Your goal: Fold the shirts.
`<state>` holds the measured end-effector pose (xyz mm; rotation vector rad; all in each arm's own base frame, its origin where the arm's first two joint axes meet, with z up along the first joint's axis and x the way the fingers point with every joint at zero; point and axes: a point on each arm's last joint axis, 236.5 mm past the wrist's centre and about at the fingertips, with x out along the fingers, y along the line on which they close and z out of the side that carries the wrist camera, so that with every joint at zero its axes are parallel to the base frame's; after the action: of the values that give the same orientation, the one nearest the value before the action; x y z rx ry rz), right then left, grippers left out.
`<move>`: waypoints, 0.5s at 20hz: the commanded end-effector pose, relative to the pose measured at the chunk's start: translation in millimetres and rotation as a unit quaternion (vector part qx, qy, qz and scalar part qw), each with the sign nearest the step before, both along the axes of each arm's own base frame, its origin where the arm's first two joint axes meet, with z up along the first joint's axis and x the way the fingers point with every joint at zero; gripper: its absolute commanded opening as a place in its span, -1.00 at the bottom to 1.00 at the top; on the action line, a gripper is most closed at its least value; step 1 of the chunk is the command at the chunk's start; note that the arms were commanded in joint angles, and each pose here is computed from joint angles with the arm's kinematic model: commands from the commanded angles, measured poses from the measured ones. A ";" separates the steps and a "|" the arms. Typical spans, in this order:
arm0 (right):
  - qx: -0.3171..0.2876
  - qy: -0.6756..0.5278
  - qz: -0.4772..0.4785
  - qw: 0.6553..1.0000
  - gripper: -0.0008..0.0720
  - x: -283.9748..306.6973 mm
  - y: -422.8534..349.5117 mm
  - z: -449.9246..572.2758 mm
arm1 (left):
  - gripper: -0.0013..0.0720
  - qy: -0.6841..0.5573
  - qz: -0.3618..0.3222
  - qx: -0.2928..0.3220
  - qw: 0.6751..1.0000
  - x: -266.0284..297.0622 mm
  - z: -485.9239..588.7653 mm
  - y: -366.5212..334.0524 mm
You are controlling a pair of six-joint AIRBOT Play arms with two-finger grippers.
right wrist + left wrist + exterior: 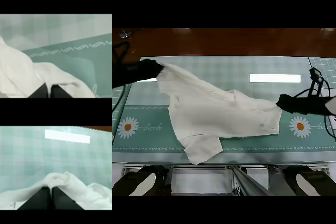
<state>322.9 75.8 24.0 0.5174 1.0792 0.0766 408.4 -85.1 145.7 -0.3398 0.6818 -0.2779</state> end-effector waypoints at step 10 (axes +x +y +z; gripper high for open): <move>0.009 0.106 -0.006 0.994 0.75 8.4 -126.4 5.6 | 0.94 0.319 0.031 -0.014 0.947 -86.5 -142.4 67.9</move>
<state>375.3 -0.6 28.6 0.6358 1.1830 0.0971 390.6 -54.1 51.8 -0.4235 1.0007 -0.2030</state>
